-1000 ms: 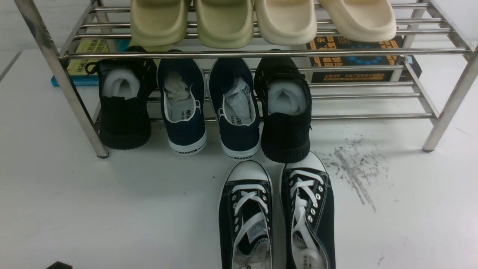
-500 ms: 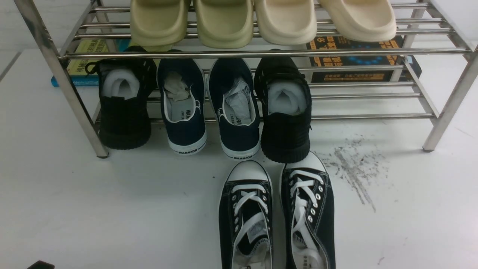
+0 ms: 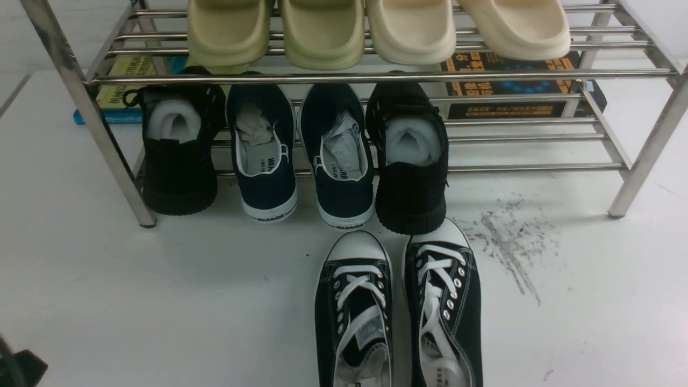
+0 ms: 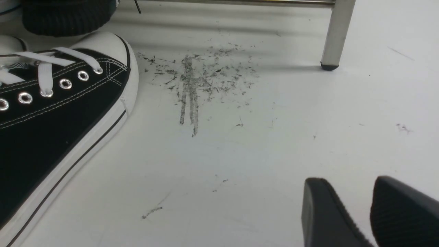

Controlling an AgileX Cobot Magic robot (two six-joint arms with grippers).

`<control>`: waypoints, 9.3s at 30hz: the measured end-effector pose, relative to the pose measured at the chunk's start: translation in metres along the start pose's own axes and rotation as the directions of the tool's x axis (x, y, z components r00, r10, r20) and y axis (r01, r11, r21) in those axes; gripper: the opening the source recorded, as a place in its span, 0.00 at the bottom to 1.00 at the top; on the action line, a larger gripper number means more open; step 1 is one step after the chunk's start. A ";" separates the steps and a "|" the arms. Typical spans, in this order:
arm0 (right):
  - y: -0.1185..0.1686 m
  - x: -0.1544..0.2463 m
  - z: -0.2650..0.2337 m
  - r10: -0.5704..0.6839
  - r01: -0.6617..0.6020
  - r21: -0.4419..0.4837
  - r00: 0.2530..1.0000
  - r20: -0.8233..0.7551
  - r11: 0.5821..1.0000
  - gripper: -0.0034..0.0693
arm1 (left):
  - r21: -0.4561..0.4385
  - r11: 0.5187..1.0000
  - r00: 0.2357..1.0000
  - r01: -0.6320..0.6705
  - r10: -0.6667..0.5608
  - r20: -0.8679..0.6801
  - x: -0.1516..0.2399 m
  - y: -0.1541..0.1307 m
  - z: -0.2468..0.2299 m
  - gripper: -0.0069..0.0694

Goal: Take the shoes off the shelf with your hand on the white table.
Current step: 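Grasp the leftmost shoe on the bottom shelf of the shoe rack with the left gripper, then set the held shoe down on the floor in front of the rack with the left gripper, then grasp the leftmost shoe on the bottom shelf of the shoe rack with the left gripper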

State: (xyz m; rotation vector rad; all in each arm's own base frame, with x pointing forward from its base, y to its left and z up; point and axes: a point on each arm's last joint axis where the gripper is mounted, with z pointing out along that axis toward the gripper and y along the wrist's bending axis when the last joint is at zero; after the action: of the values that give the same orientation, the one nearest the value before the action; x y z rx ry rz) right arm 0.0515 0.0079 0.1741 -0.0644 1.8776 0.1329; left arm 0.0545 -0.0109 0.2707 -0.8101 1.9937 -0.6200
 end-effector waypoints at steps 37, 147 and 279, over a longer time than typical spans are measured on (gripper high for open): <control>0.000 0.000 0.000 0.000 0.000 0.000 1.000 0.000 1.000 0.37 | 0.197 0.822 0.681 -0.533 0.556 -0.477 0.002 -0.234 0.216 0.55; 0.000 0.000 0.000 0.000 0.000 0.000 1.000 -0.001 1.000 0.37 | -0.237 0.780 0.784 -0.579 0.453 -0.424 0.030 -0.049 0.069 0.14; 0.000 0.000 0.000 0.000 0.000 0.000 1.000 -0.001 1.000 0.37 | -0.183 0.803 0.817 -0.567 0.518 -0.255 -0.018 -0.179 0.288 0.46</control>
State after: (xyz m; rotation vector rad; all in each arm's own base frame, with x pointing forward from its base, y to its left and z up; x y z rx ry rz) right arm 0.0514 0.0079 0.1740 -0.0645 1.8787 0.1329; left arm 0.3641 -0.1501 0.2601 -0.2792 2.3767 -0.1047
